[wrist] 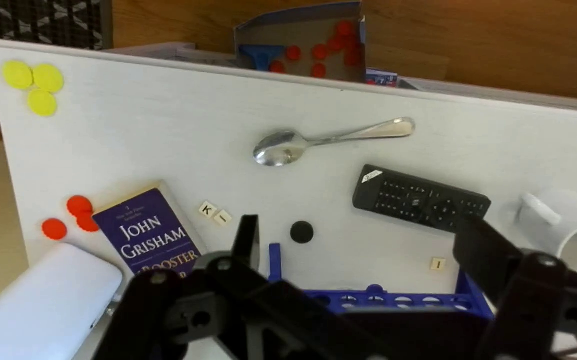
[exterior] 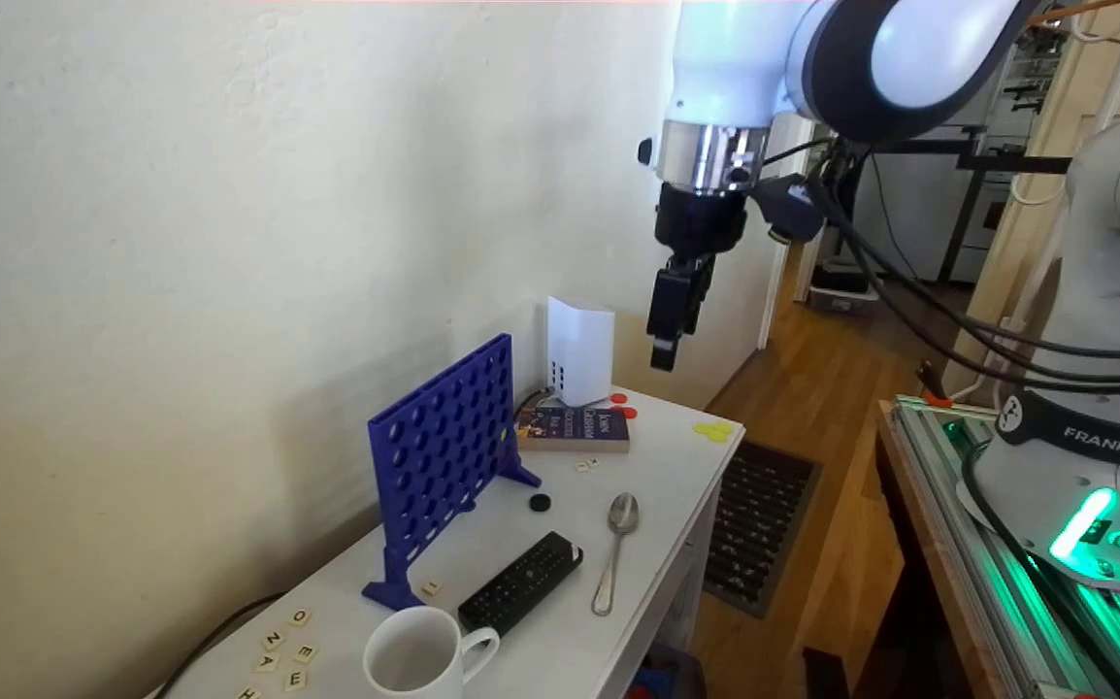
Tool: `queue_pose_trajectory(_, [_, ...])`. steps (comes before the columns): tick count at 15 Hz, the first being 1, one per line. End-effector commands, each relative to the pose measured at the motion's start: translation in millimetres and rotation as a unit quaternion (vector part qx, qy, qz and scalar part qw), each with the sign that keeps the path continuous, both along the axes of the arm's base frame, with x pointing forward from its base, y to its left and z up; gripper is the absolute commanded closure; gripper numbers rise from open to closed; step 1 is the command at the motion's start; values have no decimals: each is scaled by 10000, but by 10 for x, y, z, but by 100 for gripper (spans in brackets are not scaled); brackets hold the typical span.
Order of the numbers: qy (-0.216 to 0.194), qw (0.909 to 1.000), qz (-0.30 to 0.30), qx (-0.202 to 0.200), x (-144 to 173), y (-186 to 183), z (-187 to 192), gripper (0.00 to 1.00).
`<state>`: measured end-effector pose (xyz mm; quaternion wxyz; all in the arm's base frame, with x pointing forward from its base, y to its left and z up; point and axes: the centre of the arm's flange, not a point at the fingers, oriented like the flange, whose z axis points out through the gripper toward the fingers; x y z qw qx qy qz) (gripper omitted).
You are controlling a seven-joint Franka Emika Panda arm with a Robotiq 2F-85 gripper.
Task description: Release the chips from the blue gameboard.
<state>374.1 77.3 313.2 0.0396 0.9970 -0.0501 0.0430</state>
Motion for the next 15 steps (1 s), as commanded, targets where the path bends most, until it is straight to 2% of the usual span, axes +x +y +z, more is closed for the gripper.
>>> queue_pose_trajectory(1, [174,9998,20,54,0,35,-143,0])
queue_pose_trajectory(4, [493,9986,67,154,36,69,-371,0])
queue_pose_trajectory(8, [501,9986,71,170,57,66,-375,0])
queue_pose_trajectory(9, [523,9982,129,255,91,161,-515,0])
queue_pose_trajectory(10, [492,9985,182,168,119,248,-618,0])
queue_pose_trajectory(13, [253,9980,301,500,193,615,-916,0])
queue_pose_trajectory(15, [-72,9977,314,589,222,819,-1121,0])
